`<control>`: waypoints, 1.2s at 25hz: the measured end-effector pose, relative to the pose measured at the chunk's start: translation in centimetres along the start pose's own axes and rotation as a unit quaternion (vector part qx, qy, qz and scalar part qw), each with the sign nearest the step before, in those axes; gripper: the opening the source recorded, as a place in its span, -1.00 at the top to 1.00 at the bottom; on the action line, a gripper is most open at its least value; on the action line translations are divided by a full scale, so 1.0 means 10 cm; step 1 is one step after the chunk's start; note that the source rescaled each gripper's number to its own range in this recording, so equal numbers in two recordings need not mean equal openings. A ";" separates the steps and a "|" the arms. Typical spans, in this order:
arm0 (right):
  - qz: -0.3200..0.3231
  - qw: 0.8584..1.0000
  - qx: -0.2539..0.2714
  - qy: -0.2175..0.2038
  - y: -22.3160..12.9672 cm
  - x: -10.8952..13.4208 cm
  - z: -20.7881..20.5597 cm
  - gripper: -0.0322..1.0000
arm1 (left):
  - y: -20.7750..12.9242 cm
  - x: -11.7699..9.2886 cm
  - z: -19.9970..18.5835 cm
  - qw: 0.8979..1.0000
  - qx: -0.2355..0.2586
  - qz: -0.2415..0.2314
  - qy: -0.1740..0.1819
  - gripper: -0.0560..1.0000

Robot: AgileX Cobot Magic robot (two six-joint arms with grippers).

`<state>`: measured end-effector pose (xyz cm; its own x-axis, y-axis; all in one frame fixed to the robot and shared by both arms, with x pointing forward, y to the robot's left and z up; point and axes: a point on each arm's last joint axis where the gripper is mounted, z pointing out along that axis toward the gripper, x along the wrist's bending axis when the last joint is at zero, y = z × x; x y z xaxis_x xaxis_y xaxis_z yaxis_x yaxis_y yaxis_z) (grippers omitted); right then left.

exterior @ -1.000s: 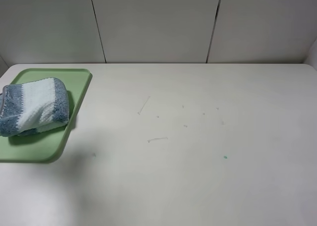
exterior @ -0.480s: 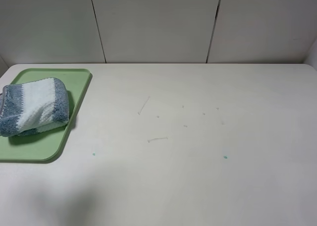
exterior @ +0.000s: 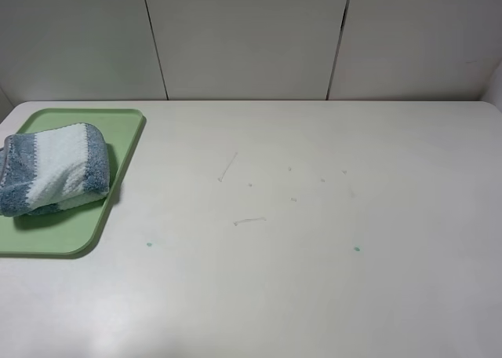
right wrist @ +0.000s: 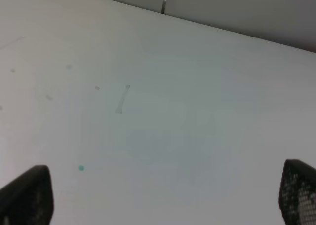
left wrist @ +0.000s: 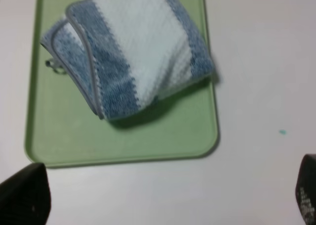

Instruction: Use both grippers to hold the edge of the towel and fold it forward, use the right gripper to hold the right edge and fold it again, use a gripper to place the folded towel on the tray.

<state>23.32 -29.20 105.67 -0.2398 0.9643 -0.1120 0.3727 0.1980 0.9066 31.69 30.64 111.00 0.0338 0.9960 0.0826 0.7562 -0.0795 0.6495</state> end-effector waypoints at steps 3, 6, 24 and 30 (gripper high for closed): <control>0.000 1.000 0.000 0.000 0.00 0.00 0.00 -1.00 | -0.17 -0.05 0.00 1.000 -0.025 -0.007 -0.013 -1.00; 0.000 1.000 0.000 0.000 0.00 0.00 0.00 -1.00 | -0.34 -0.10 0.00 0.998 -0.050 -0.014 -0.026 -1.00; 0.000 1.000 0.000 0.000 0.00 0.00 0.00 -1.00 | -0.88 -0.21 0.10 0.992 -0.054 0.061 -0.096 -1.00; 0.000 1.000 0.000 0.000 0.00 0.00 0.00 -1.00 | -0.99 -0.20 0.01 0.986 -0.101 0.077 -0.111 -1.00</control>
<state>23.32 -29.20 105.67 -0.2398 0.9643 -0.1120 0.3727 0.1980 0.9066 24.17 29.42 104.37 0.2974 0.9540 0.0382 0.5859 -0.2139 0.7816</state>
